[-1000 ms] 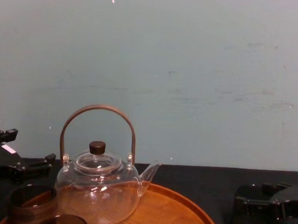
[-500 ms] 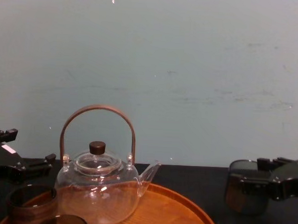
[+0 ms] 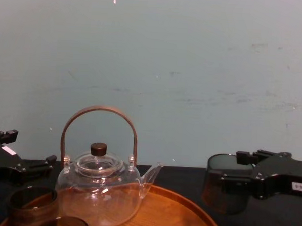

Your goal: Pick up the glass from the table and place it on the tray.

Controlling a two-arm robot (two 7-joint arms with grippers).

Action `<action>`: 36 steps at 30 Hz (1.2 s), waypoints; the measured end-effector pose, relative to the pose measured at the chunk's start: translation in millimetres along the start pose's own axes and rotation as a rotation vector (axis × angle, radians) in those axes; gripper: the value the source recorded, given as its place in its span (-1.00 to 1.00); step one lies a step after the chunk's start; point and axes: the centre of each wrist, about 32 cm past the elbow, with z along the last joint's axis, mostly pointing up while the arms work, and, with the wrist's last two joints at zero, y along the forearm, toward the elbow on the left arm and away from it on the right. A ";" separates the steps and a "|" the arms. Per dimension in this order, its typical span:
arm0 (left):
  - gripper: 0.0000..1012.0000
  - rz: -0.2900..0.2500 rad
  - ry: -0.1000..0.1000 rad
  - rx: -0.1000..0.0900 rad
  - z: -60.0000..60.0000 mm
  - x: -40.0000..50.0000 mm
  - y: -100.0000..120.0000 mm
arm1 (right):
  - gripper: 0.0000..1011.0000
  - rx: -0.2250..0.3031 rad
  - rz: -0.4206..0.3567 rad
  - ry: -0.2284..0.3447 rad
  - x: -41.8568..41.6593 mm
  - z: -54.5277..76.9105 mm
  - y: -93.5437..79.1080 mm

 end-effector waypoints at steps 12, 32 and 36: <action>0.98 0.000 0.000 0.000 0.0 0.0 0.0 | 0.79 0.003 0.033 -0.028 -10.0 5.8 10.5; 0.98 0.000 0.000 0.000 0.0 0.0 0.0 | 0.79 -0.024 0.056 -0.060 -17.9 2.6 35.9; 0.98 0.000 0.000 0.000 0.0 0.0 0.0 | 0.79 -0.033 0.058 -0.060 -18.8 -0.4 38.9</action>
